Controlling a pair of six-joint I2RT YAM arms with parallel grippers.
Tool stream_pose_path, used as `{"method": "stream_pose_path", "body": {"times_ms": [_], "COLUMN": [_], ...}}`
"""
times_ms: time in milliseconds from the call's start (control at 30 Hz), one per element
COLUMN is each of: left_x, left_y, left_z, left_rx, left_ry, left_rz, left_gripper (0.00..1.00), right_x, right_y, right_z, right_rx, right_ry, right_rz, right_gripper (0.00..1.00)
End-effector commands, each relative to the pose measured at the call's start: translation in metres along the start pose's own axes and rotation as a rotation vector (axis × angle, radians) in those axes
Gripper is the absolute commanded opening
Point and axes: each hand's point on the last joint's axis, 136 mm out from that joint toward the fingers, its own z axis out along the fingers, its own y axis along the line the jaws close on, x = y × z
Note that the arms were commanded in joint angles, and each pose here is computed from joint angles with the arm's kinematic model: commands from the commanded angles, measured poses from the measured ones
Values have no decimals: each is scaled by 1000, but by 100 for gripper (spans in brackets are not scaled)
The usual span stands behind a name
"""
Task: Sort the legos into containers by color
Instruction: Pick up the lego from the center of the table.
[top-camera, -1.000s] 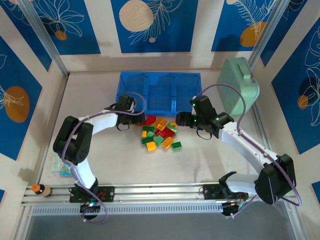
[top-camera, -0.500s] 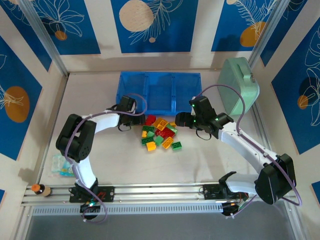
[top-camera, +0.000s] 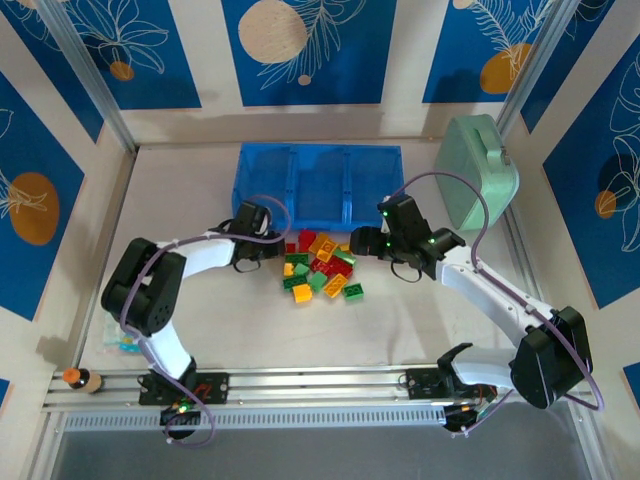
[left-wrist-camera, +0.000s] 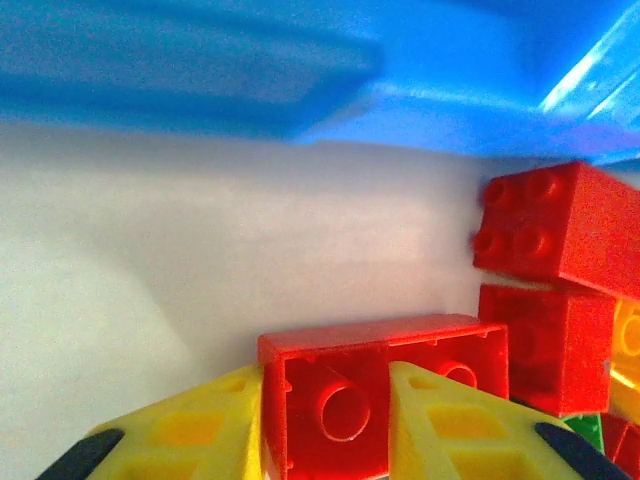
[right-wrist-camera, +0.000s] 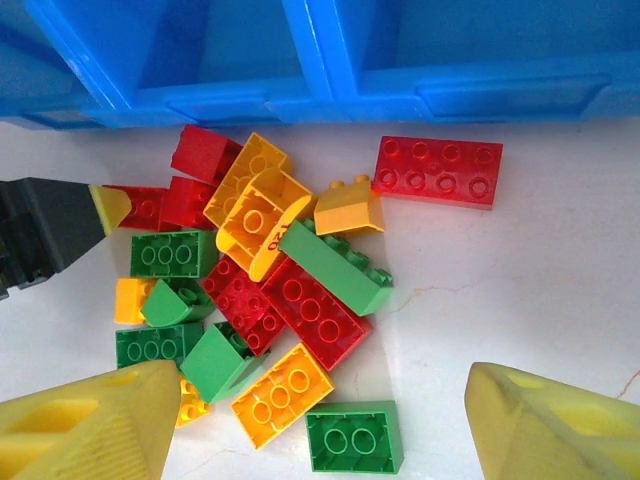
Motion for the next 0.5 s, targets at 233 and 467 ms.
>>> {"method": "stream_pose_path", "body": {"times_ms": [233, 467], "left_x": [5, -4], "left_y": [12, 8], "left_z": [-38, -59], "left_rx": [-87, -88], "left_ry": [-21, -67], "left_rz": [36, 54], "left_gripper": [29, 28], "right_x": [2, 2], "right_y": [10, 14], "right_z": [-4, -5], "right_rx": [-13, -14], "right_ry": [-11, -12], "right_rz": [-10, -16], "right_gripper": [75, 75]}}
